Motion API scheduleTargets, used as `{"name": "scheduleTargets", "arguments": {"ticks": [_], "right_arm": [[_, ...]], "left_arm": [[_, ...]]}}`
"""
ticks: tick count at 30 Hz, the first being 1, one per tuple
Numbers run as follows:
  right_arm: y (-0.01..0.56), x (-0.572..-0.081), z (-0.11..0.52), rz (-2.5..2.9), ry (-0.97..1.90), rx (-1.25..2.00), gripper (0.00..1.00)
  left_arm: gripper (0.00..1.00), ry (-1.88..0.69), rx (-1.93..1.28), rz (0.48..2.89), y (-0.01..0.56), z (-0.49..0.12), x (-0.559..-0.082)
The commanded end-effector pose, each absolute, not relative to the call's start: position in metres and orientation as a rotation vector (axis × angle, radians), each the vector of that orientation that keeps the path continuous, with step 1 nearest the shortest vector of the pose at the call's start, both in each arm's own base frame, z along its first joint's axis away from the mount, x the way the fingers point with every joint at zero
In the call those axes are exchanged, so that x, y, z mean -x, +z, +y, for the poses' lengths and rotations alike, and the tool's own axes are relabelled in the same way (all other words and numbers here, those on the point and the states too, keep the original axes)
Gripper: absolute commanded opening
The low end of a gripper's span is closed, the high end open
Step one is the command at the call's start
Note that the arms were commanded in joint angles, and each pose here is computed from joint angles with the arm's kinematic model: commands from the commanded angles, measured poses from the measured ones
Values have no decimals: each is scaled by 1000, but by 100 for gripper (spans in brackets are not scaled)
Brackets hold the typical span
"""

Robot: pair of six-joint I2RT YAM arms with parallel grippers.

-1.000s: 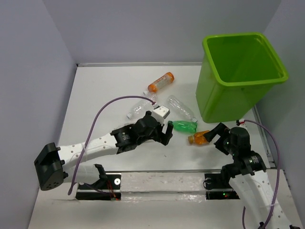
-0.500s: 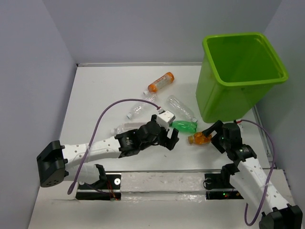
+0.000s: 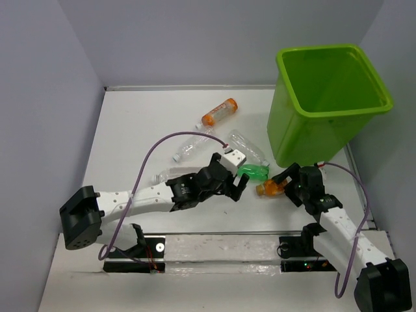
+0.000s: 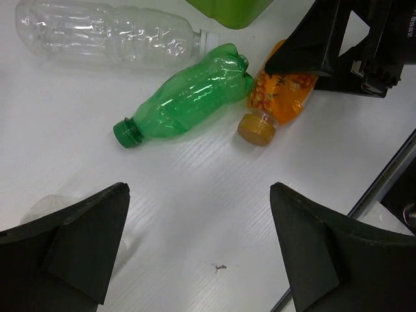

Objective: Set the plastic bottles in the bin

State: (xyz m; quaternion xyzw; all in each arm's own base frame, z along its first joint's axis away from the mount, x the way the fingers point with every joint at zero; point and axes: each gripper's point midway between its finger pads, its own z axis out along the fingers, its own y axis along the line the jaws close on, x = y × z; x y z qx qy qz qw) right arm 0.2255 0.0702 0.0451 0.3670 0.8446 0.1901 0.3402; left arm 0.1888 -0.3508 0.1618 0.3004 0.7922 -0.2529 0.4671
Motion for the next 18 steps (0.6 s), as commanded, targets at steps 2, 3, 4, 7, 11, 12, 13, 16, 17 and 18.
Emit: {"name": "scheduleTargets", "arguments": {"ticks": [2,3,4,7,11,12,13,16,17,18], "right_arm": [[36,-228,66,2176,483,-966,96],[37,-230,67,2171,485,-954,94],[37,-231,67,2175,488,-948,92],[38,-232,67,2180,476,-932,75],[42,-232,67,2173,480,-901,52],[45,-231,66,2167,482,-891,50],[47,-230,66,2166,483,-879,50],[52,-222,68,2171,499,-860,49],[59,-219,70,2162,528,-841,48],[57,-216,73,2183,544,-836,45]], "left_arm": [[99,-558,-742,1817,198,-370,-211],[99,-543,-739,1799,200,-374,-219],[99,-559,-763,1793,200,-379,-220],[99,-555,-830,1766,198,-393,-227],[99,-507,-899,1771,184,-404,-241],[99,-501,-903,1775,181,-408,-245],[99,-515,-918,1774,179,-411,-246],[99,-527,-955,1780,172,-418,-255],[99,-527,-975,1789,168,-420,-261],[99,-514,-980,1796,165,-421,-264]]}}
